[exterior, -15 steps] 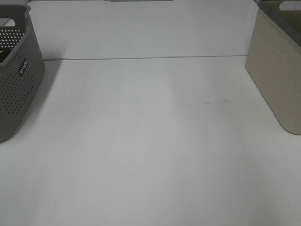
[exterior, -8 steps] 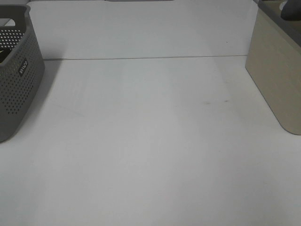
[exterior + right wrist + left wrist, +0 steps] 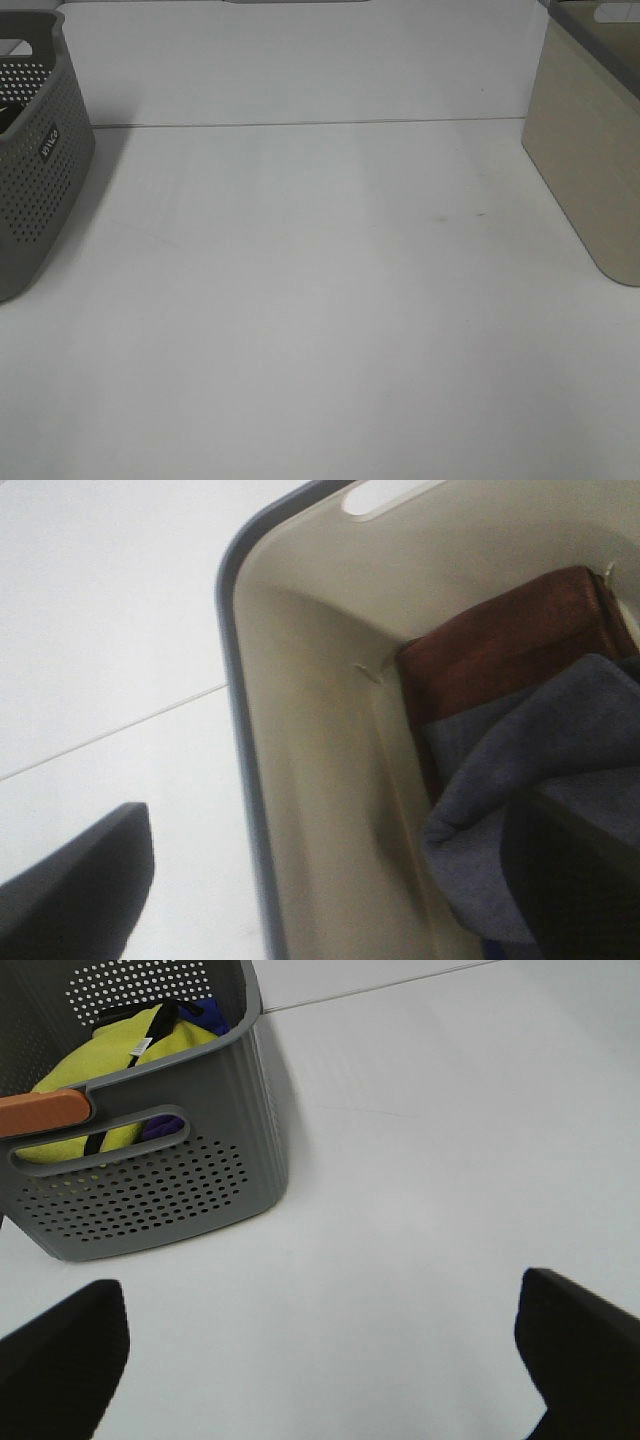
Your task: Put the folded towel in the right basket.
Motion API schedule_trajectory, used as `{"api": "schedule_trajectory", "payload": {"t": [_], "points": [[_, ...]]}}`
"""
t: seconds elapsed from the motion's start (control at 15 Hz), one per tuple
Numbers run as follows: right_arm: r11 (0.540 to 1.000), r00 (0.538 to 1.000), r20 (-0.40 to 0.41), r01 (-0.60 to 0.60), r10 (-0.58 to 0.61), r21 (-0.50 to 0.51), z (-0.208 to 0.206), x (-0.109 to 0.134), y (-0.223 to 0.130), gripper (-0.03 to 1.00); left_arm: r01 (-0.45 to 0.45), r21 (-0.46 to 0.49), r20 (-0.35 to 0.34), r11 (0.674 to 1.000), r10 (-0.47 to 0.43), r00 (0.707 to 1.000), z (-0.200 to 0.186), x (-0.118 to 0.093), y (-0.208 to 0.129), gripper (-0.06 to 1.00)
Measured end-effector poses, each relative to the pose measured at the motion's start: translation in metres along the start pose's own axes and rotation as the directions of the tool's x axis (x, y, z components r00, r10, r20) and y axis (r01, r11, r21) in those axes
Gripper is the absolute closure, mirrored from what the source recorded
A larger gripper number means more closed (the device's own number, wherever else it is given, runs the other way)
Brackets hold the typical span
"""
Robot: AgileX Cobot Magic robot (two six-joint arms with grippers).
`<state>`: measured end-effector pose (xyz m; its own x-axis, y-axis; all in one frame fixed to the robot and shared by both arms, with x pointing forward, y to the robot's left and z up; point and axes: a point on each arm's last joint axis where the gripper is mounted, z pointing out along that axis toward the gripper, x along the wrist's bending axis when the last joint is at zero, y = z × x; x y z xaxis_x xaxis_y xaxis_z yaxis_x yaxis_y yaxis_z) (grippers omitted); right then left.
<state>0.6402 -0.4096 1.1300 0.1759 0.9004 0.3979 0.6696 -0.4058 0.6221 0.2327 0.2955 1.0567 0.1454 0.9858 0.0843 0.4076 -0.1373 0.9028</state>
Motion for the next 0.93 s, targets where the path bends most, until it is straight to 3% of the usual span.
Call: {"api": "schedule_trajectory", "payload": {"t": [0.13,0.2,0.4,0.67,0.93], "points": [[0.997,0.996,-0.047,0.073,-0.073,0.005,-0.013,0.032,-0.005,0.1,0.0,0.0,0.0,1.0,0.0,1.0,0.0,0.0,0.0,-0.04],[0.989,0.985,-0.103,0.142,-0.138,0.037,-0.023,0.064,-0.015,0.1,0.0,0.0,0.0,1.0,0.0,1.0,0.0,0.0,0.0,-0.04],[0.959,0.956,-0.201,0.245,-0.214,0.146,-0.033,0.106,-0.039,0.1,0.0,0.0,0.0,1.0,0.0,1.0,0.0,0.0,0.0,-0.04],[0.912,0.928,-0.243,0.338,-0.282,0.234,-0.04,0.129,-0.059,0.1,0.0,0.0,0.0,1.0,0.0,1.0,0.0,0.0,0.0,-0.04],[0.905,0.938,-0.114,0.347,-0.328,0.247,-0.071,0.119,-0.078,0.1,0.0,0.0,0.0,1.0,0.0,1.0,0.0,0.0,0.0,-0.04]]}}
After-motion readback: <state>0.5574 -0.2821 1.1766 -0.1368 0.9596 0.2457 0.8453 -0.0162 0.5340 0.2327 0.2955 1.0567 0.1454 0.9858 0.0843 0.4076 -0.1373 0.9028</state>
